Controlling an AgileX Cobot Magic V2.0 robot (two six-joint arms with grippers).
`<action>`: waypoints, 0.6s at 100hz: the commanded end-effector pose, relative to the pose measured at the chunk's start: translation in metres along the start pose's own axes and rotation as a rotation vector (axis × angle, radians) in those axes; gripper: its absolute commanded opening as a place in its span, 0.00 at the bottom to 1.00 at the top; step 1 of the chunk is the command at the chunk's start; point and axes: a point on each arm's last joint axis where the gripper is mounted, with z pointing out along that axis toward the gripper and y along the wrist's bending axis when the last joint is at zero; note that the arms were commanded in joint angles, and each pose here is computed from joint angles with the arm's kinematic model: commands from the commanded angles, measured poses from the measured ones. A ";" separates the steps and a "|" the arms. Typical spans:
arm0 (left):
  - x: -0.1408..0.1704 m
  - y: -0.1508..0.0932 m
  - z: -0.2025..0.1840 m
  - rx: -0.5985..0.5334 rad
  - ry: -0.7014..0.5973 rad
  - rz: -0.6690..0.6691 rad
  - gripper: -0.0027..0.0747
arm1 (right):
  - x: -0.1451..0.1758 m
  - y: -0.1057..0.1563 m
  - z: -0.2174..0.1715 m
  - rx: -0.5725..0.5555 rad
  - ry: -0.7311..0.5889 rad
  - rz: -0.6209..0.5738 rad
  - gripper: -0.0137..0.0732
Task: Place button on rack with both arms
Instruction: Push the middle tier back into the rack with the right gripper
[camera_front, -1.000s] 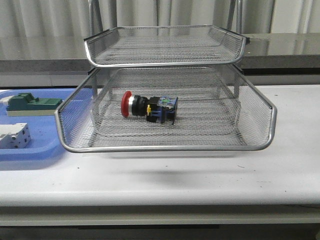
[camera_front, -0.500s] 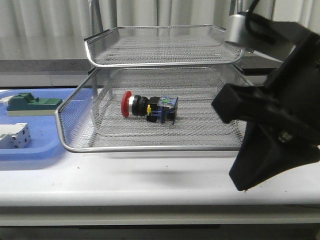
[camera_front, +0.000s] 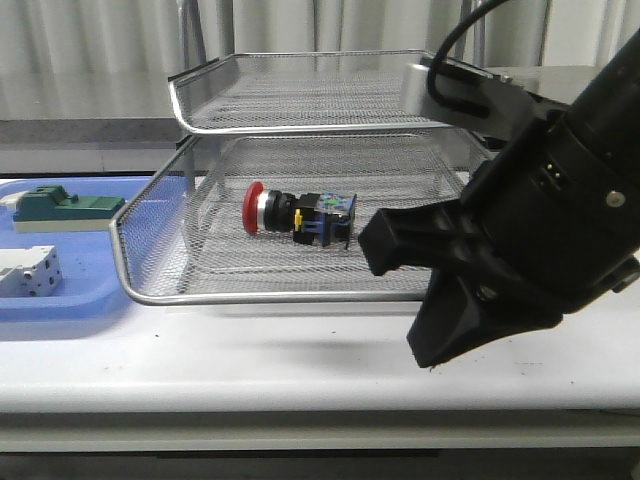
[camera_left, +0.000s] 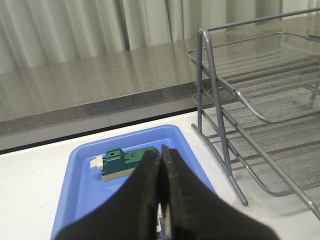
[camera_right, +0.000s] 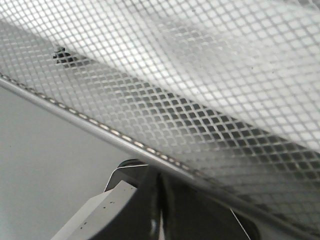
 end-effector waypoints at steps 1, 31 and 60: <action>-0.013 0.005 0.000 -0.046 -0.070 -0.021 0.01 | -0.019 0.006 -0.009 -0.012 -0.151 -0.007 0.09; -0.013 0.005 0.000 -0.046 -0.070 -0.021 0.01 | -0.032 0.005 -0.002 0.011 -0.229 -0.030 0.09; -0.013 0.005 0.000 -0.046 -0.070 -0.021 0.01 | -0.071 0.008 0.020 0.032 -0.243 -0.085 0.09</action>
